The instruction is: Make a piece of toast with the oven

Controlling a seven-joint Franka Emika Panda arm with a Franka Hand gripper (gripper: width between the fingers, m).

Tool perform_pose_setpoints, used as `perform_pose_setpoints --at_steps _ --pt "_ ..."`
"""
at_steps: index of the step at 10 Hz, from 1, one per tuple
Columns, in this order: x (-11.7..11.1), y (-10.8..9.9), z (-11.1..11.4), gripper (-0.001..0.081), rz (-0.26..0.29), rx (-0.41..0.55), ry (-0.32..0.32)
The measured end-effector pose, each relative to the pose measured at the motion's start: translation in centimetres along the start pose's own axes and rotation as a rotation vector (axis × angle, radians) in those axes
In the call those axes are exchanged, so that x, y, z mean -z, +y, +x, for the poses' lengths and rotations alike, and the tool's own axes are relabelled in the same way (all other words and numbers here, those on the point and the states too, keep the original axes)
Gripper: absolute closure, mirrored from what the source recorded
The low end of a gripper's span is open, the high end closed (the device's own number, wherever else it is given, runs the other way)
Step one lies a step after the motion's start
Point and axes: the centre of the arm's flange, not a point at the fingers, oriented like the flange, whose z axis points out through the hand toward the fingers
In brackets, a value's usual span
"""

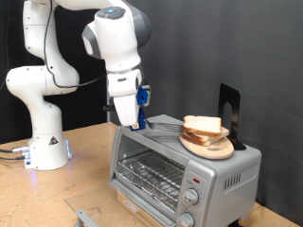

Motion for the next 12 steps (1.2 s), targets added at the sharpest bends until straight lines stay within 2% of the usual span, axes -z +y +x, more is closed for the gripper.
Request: perform_pose_setpoints --at_steps 2,6,12 --pt "0.2 0.1 -0.4 0.0413 0.007 -0.011 0.006" --pt "1.8 0.3 -0.3 0.0413 0.054 -0.046 0.025" --pt "2.2 0.3 0.1 0.0413 0.032 -0.074 0.009"
